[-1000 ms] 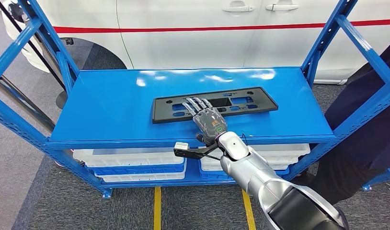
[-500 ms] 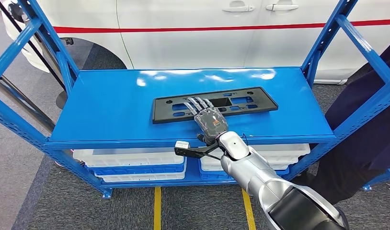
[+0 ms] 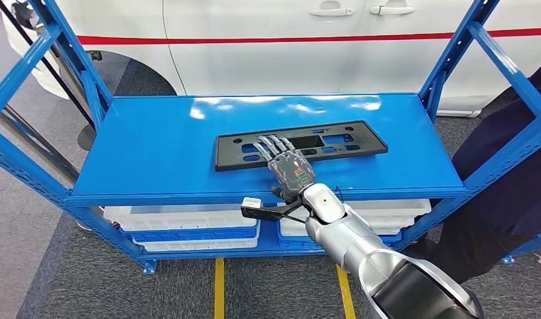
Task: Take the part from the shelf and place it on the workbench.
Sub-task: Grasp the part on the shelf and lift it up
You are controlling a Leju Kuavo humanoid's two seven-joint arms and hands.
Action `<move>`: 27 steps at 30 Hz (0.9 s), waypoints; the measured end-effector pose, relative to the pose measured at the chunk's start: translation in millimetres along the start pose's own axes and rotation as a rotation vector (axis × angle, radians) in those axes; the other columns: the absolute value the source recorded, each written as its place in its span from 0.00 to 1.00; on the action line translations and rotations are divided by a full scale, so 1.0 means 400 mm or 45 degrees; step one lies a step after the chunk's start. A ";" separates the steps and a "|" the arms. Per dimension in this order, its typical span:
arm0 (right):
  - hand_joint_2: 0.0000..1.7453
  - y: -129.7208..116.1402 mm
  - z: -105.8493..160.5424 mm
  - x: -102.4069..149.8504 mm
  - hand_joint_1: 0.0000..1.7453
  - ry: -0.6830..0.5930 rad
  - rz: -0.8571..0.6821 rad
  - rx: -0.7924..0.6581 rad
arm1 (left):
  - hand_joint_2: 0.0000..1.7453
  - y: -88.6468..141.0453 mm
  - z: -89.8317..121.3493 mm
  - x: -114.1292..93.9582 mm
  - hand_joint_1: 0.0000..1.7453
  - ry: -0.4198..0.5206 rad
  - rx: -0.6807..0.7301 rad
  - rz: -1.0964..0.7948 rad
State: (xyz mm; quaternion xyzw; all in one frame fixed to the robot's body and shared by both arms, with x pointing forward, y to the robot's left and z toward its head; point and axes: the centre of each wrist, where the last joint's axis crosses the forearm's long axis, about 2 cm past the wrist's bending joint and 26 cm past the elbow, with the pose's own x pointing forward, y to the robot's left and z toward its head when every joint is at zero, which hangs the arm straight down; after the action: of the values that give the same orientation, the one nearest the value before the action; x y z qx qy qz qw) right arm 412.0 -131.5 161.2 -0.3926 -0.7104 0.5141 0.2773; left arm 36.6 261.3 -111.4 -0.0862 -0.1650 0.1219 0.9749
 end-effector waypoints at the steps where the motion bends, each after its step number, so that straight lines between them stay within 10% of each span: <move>1: 0.00 0.002 0.002 -0.001 0.00 0.003 -0.001 0.004 | 0.00 0.000 0.000 -0.001 0.00 0.000 -0.001 0.002; 14: 0.00 -0.002 -0.002 -0.002 0.00 0.010 -0.001 0.009 | 0.00 -0.002 -0.001 0.002 0.00 -0.006 -0.008 0.005; 18: 1.00 0.001 0.001 -0.001 0.00 0.010 -0.001 0.019 | 0.00 0.001 0.002 -0.007 0.00 0.002 -0.005 0.006; 27: 1.00 -0.008 -0.010 -0.001 0.00 0.011 0.006 0.043 | 0.00 0.002 0.002 -0.005 0.00 0.002 -0.004 0.005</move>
State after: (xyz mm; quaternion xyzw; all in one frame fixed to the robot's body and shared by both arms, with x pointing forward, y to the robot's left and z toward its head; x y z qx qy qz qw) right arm 414.4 -130.2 165.4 -0.3916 -0.6995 0.5251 0.2858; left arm 34.2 261.4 -111.7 -0.0883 -0.1641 0.1236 0.9747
